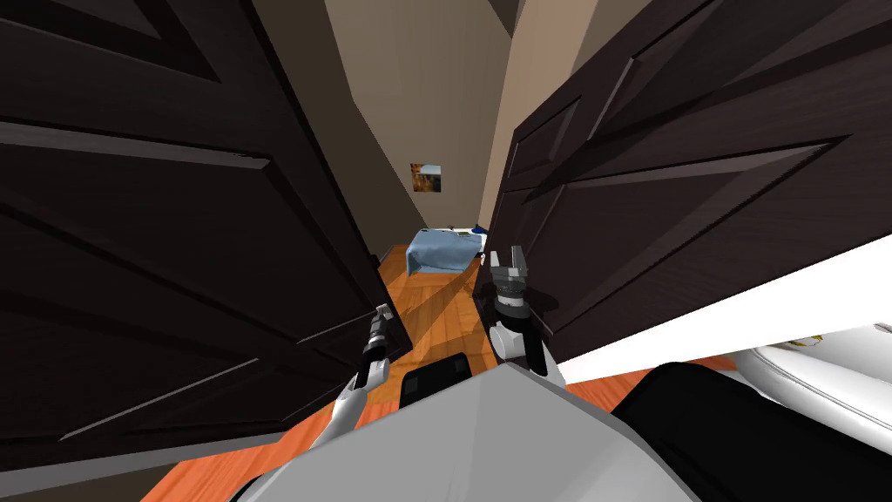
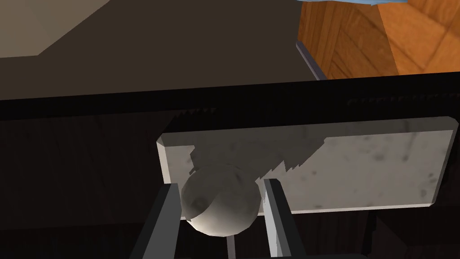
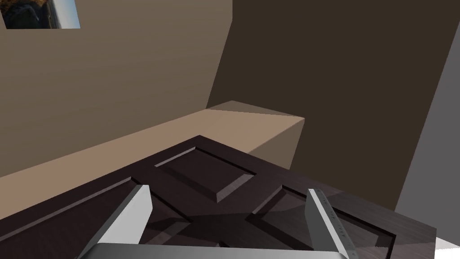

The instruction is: Push the door open

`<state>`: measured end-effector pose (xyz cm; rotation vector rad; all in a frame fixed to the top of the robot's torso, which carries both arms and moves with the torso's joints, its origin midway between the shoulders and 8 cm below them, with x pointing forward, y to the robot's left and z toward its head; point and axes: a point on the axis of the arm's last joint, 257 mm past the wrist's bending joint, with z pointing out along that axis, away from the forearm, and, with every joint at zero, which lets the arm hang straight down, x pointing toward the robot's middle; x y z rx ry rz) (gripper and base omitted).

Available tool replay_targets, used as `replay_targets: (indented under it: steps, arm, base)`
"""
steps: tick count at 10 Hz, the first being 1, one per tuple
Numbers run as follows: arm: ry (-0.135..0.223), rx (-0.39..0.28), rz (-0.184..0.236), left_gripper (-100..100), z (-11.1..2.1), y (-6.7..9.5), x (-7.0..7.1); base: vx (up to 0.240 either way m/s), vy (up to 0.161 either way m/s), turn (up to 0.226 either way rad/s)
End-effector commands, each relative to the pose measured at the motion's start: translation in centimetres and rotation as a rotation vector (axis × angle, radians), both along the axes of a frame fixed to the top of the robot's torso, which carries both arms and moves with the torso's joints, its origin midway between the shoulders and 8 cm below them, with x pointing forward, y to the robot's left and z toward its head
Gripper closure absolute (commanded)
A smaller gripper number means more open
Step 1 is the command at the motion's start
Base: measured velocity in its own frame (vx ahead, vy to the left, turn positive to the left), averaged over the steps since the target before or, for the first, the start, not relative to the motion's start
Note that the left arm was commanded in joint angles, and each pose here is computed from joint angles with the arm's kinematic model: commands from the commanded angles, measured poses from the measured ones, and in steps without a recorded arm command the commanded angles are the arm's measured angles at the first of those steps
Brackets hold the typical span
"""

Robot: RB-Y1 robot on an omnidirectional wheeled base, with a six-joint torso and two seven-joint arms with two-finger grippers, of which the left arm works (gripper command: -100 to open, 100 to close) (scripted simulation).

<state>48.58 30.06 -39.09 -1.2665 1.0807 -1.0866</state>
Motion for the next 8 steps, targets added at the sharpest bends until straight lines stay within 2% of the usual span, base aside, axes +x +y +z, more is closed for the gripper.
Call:
replay_targets:
  steps: [1, 3, 4, 5, 6, 7, 8]
  arm:
    - [0.001, 0.003, 0.019, 100, 0.1, 0.9, -0.3]
    - [-0.003, 0.005, 0.088, 100, 0.2, 3.4, -1.0]
    - [-0.002, 0.005, 0.088, 100, 0.2, 3.5, -1.0]
    - [-0.005, 0.006, 0.135, 100, 0.3, 5.2, -1.5]
    - [-0.006, 0.007, 0.151, 100, 0.4, 5.7, -1.7]
    - [-0.007, 0.007, 0.185, 100, 0.4, 6.9, -2.1]
    - [-0.007, 0.007, 0.185, 100, 0.4, 6.9, -2.1]
  base:
    - [0.055, 0.005, -0.027]
    - [0.171, -0.017, -0.071]
    - [0.132, 0.006, -0.019]
    - [0.164, 0.009, -0.080]
    - [0.175, 0.002, -0.060]
    - [0.177, -0.010, -0.068]
    - [0.124, 0.004, -0.013]
